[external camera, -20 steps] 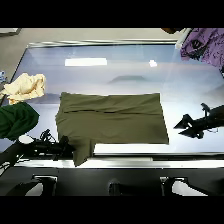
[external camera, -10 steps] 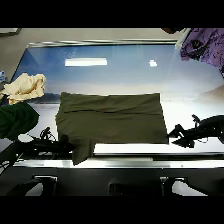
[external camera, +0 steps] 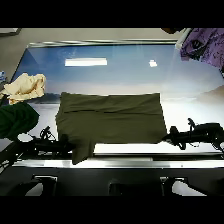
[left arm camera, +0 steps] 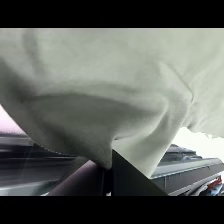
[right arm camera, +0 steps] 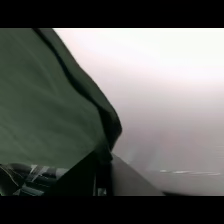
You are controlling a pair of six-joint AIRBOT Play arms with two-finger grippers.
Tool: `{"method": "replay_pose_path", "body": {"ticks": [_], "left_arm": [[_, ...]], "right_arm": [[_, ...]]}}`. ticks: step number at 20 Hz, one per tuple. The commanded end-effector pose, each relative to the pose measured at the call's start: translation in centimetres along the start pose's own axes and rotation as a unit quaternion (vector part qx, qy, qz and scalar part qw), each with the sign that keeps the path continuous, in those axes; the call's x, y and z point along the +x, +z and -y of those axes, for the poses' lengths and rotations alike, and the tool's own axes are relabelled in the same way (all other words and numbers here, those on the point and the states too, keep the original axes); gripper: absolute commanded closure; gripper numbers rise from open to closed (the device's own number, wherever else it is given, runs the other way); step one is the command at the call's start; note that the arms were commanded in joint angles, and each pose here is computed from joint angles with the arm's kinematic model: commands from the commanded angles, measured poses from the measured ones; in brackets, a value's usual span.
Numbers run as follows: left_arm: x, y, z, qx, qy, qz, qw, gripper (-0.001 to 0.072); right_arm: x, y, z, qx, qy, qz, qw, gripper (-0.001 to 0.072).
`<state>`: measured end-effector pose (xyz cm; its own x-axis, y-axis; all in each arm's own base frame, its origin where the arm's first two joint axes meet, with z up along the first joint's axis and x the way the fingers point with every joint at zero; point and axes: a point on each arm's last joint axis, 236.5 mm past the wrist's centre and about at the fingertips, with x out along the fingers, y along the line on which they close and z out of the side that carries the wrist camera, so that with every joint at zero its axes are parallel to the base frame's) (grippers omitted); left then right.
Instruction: Fold the clothes and pants, and hang the long-sleeved shirts on hangers.
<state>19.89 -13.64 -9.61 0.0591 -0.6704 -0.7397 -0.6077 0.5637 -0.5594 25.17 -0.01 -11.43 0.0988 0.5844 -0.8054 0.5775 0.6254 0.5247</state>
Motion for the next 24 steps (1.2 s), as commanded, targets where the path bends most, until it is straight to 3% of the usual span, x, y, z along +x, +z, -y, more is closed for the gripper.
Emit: {"method": "replay_pose_path", "body": {"ticks": [1,6,10,16,19,22,24], "left_arm": [[-0.7,0.1,0.7,0.032,0.005,-0.003,0.999,0.0693],[-7.1,1.6,0.6,0.133,0.116,0.041,0.983,0.0694],[-12.4,0.0,0.5,0.188,0.160,0.093,0.965,0.0694],[-12.3,-0.8,3.4,0.218,0.102,0.110,0.964,0.0696],[-11.6,1.6,4.8,0.210,0.086,0.111,0.968,0.0696],[-11.6,5.0,6.6,0.218,0.085,0.117,0.965,0.0696],[-11.6,7.5,8.0,0.228,0.086,0.122,0.962,0.0696]], "right_arm": [[-0.1,0.4,-0.9,0.001,0.018,0.018,1.000,0.0687],[-3.7,-1.1,-1.5,0.013,-0.016,0.043,0.999,0.0687],[-7.0,-4.4,-1.2,0.013,-0.064,0.054,0.996,0.0687],[-9.2,-6.8,-2.9,-0.003,-0.056,0.084,0.995,0.0687],[-8.8,-4.7,-5.5,-0.025,-0.014,0.111,0.993,0.0688],[-7.0,-1.6,-8.9,-0.112,-0.037,0.132,0.984,0.0688],[-6.5,1.5,-10.0,-0.126,-0.076,0.157,0.977,0.0687]]}}
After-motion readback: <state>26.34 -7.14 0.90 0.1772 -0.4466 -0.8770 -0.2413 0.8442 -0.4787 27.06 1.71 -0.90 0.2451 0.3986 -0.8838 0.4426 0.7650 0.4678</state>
